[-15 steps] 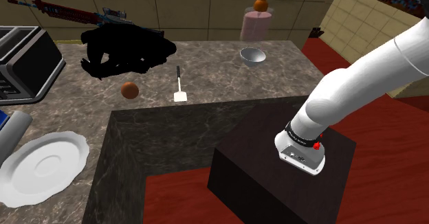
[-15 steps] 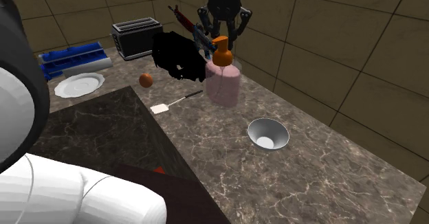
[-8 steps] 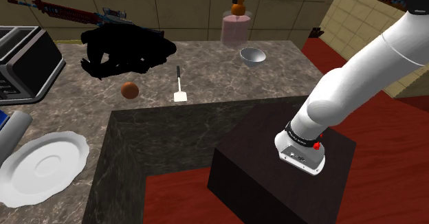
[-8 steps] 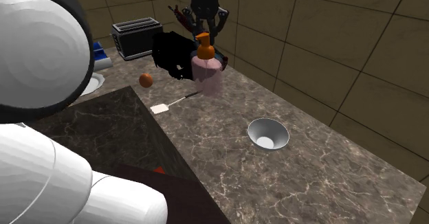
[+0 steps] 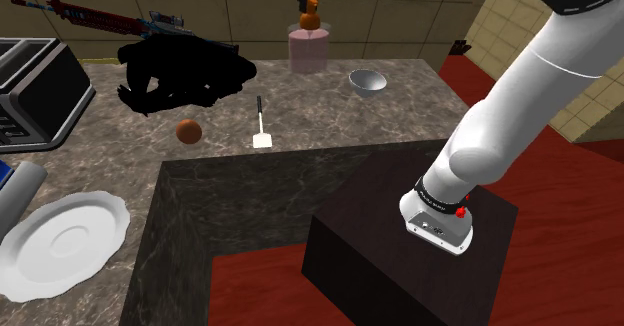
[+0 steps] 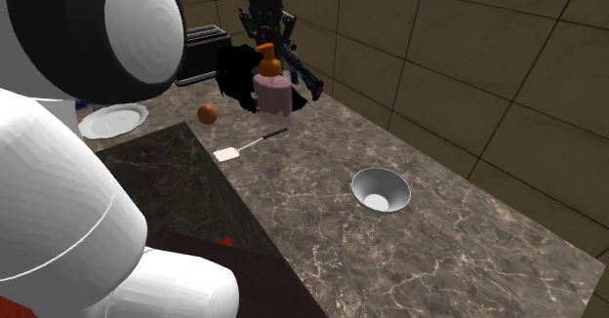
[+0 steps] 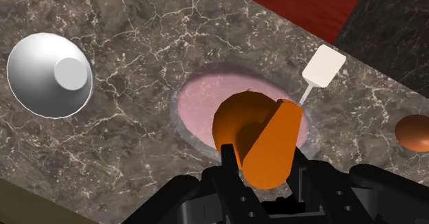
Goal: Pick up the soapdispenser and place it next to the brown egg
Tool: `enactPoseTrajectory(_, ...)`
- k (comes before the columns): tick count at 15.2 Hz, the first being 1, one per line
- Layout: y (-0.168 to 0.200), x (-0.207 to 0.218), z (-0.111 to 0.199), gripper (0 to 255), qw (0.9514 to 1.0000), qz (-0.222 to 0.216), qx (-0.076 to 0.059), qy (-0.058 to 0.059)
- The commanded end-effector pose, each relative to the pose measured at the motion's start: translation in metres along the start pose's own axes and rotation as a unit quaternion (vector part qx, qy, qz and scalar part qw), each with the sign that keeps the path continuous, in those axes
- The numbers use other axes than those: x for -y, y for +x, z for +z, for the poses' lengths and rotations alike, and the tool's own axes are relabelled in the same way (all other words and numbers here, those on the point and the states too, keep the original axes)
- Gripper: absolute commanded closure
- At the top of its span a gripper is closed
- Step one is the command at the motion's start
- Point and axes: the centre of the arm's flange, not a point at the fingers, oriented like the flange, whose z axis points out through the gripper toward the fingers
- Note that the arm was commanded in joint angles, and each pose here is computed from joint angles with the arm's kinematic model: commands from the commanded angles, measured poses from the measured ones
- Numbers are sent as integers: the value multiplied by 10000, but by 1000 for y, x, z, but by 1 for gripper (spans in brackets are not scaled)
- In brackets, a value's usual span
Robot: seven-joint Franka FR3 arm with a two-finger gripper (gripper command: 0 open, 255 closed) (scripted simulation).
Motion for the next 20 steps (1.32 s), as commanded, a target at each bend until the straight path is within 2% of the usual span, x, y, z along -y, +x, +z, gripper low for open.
enactPoseTrajectory(1, 17, 22, 6, 255, 10000, 4, -3, 1)
enactPoseTrajectory(16, 128, 184, 43, 255, 10000, 4, -3, 1)
enactPoseTrajectory(20, 128, 184, 65, 255, 10000, 4, -3, 1)
